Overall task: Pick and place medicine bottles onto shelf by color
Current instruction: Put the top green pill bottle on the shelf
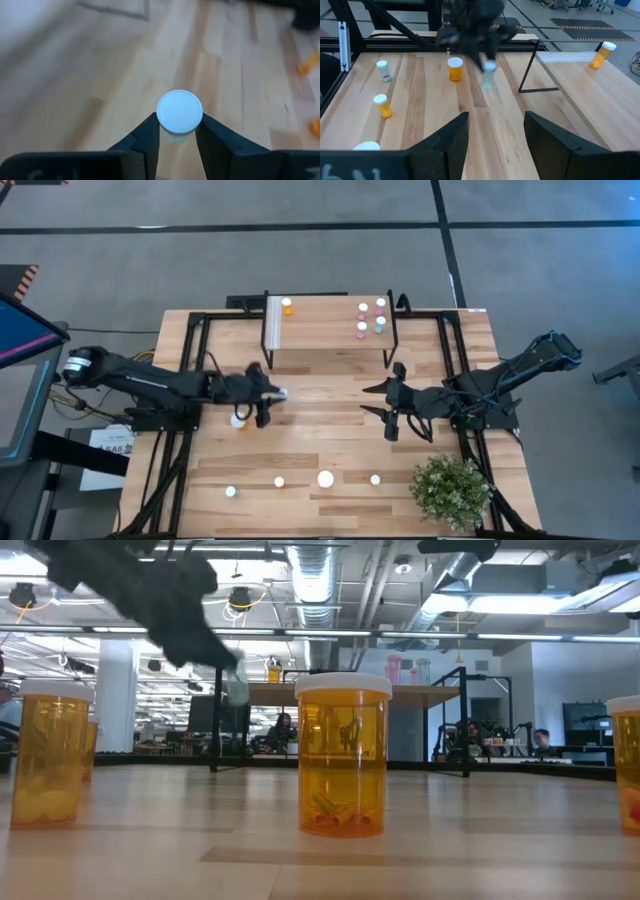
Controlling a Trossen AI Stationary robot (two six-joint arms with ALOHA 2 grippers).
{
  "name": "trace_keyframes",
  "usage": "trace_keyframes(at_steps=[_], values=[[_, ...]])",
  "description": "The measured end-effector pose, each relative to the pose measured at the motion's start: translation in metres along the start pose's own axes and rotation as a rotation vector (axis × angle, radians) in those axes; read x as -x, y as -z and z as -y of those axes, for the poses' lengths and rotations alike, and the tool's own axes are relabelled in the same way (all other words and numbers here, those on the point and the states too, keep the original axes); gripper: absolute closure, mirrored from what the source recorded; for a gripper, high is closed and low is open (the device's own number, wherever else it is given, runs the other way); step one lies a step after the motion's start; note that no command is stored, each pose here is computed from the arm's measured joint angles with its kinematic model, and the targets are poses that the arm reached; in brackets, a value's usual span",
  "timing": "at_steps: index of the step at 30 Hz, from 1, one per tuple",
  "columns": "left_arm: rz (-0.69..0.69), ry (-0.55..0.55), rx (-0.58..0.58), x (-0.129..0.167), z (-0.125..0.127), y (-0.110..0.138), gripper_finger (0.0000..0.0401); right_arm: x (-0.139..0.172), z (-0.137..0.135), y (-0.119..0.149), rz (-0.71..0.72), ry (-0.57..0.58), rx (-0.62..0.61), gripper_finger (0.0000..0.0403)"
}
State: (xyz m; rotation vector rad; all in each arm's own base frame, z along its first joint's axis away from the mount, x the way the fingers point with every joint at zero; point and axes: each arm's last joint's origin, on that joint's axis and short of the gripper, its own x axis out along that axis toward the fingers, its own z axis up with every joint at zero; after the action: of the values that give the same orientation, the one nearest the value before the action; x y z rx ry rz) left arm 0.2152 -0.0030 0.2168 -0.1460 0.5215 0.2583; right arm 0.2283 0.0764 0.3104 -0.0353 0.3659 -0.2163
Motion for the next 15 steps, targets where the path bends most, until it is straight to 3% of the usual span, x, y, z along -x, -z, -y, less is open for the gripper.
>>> trace_keyframes(at_steps=[9, 15], values=[[0.043, -0.131, -0.047, 0.034, -0.029, -0.082, 0.0303, 0.0, 0.001, 0.0, 0.0, 0.003, -0.006, 0.0194], [0.046, -0.18, -0.044, 0.039, -0.053, -0.103, 0.0303, 0.0, 0.001, 0.0, 0.002, 0.004, -0.004, 0.0194]])
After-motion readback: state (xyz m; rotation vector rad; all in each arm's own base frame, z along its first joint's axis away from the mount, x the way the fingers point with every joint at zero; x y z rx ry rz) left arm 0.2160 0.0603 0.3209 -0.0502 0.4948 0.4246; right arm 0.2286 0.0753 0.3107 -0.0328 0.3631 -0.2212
